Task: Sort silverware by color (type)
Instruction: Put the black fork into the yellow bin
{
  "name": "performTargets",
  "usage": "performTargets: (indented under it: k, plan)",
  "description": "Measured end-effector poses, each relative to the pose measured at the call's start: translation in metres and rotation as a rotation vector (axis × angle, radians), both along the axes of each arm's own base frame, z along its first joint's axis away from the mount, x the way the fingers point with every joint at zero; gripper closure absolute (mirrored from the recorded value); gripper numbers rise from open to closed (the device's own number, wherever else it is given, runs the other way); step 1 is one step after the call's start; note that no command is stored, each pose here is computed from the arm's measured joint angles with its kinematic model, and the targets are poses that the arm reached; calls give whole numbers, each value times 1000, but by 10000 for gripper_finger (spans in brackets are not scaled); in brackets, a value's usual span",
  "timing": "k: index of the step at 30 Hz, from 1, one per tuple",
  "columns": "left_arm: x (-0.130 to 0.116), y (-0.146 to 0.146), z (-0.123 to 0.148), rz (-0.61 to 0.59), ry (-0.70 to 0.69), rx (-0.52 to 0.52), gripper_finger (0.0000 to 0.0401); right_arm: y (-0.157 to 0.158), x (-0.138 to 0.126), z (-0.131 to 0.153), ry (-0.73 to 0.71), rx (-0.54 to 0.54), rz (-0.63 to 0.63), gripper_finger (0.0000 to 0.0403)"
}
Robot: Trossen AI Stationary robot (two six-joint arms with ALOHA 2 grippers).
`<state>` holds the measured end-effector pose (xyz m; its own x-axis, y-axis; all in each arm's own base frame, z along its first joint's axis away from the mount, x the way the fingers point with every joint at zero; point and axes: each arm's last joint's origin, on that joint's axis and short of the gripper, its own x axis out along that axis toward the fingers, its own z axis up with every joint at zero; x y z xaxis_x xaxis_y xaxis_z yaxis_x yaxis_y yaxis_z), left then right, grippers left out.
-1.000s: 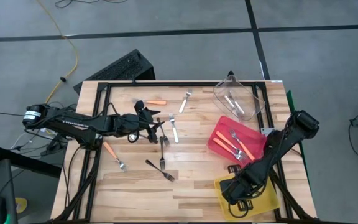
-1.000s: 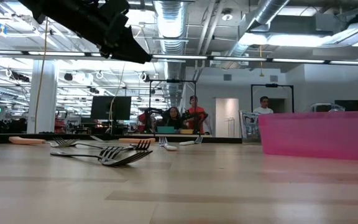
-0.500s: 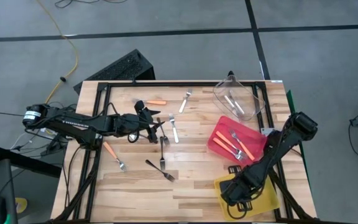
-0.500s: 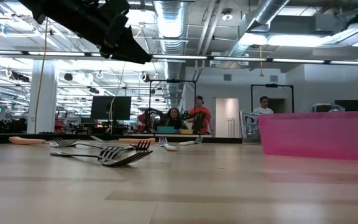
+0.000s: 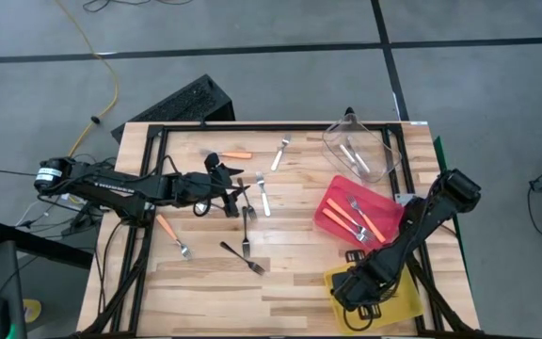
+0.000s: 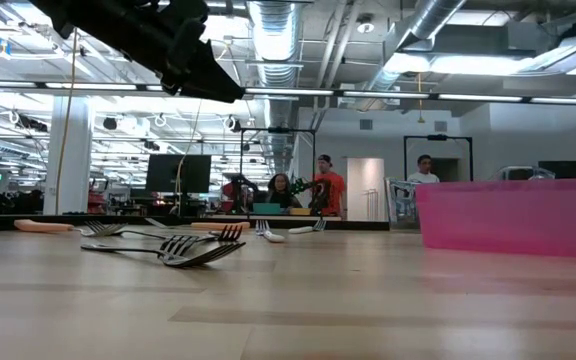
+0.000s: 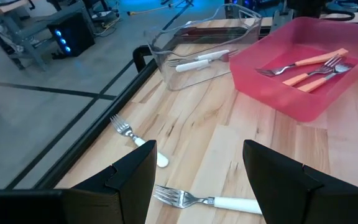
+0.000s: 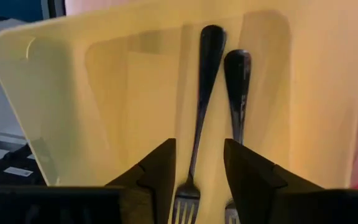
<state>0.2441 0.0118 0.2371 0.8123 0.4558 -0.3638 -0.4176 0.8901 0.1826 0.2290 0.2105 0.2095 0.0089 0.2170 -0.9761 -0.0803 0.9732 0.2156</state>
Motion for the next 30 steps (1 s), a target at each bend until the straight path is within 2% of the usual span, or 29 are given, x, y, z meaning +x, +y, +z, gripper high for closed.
performTargets:
  k: [7,11,15,21,28,30]
  plan:
    - [0,0,0,-2,-7,-15,175,-12,10,3,-8,10,-67,247]
    - [0,0,0,-4,-10,-22,175,-23,15,16,-72,44,-64,251]
    - [0,-1,0,-23,-18,-50,175,-41,18,34,-172,33,-74,255]
    - [-5,-2,12,-70,-94,-79,175,-66,16,70,-417,7,-68,260]
    - [-36,-6,45,-96,-237,-104,175,-83,6,118,-814,-101,-13,262]
    - [-45,-7,54,-103,-287,-110,175,-85,2,127,-888,-132,35,262]
